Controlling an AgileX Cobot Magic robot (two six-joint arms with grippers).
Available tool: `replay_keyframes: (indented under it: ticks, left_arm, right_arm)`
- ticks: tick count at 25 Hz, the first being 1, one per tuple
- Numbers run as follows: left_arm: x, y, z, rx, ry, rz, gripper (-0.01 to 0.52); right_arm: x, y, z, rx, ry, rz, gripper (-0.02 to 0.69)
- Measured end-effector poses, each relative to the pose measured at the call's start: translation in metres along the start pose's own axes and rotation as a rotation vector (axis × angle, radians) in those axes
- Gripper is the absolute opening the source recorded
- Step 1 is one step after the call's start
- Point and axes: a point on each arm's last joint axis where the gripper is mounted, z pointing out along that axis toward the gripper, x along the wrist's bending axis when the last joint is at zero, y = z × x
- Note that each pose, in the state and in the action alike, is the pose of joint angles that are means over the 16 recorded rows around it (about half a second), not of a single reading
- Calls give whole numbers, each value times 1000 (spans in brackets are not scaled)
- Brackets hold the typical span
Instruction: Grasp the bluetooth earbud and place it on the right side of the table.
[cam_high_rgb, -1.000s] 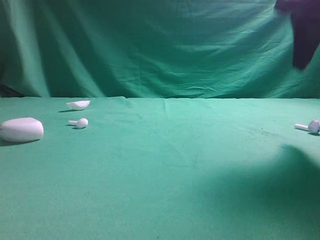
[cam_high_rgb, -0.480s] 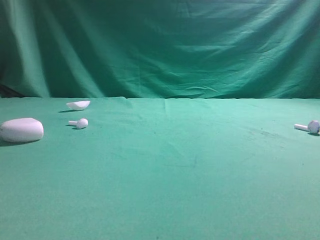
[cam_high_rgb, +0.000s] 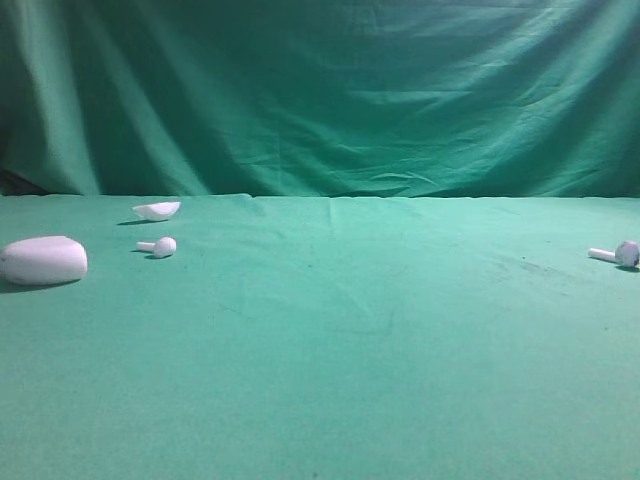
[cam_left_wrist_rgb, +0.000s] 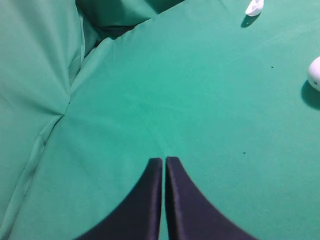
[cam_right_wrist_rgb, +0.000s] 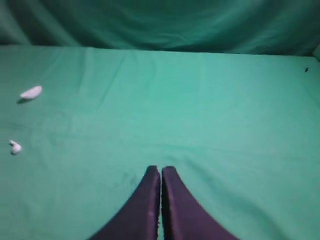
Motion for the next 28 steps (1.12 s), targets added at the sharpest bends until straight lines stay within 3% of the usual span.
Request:
replay_keyframes:
  ticks: [14, 28]
  left_arm:
    - [0, 0, 0, 0, 0, 0, 0]
    - [0, 0, 0, 0, 0, 0, 0]
  right_arm:
    - [-1, -32, -7, -185, -11, -32, 0]
    - [-9, -131, 45, -198, -122, -69, 0]
